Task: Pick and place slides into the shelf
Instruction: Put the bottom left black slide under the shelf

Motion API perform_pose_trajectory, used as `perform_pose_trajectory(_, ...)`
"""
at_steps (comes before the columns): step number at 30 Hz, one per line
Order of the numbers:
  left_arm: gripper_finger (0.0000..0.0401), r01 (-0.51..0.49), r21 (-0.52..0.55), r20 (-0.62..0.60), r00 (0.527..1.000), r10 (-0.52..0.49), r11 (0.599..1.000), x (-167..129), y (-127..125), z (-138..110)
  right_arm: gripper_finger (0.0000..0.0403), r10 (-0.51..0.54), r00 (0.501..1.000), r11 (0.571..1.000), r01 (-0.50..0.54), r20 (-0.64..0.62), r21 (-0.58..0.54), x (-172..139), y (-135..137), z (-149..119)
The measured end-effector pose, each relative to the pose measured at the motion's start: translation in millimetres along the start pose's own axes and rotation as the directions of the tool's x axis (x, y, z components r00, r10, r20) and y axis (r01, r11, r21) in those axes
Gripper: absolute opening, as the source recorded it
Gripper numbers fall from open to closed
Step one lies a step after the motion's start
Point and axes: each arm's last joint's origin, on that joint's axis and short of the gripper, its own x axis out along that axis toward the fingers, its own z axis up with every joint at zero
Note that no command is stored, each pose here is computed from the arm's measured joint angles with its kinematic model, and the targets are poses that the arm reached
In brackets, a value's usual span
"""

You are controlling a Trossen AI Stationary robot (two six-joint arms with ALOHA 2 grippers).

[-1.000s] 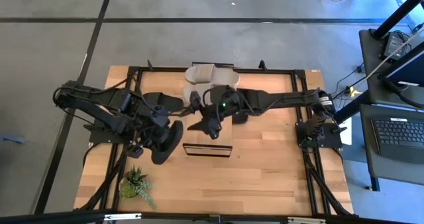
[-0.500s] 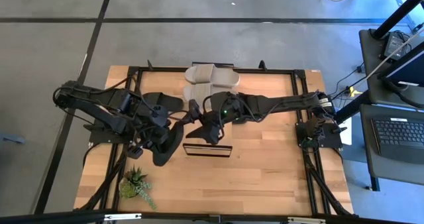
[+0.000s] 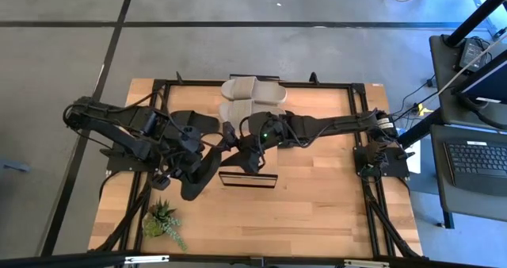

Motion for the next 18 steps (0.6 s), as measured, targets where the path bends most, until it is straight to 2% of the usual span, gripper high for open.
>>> perform_pose_trajectory(8, 0.0002, 0.0, -0.003, -0.003, 1.0, 0.0, 1.0, 0.1, 0.1, -0.3, 0.0201, 0.007, 1.0, 1.0, -0.007, -0.006, 0.027, 5.5, 3.5, -3.2)
perform_pose_trajectory(18, 0.0028, -0.043, -0.01, -0.009, 0.999, 0.043, 0.999, -0.1, 1.0, -1.0, 0.0088, 0.012, 0.997, 0.999, -0.009, -0.08, 0.038, 6.1, 6.6, -6.5)
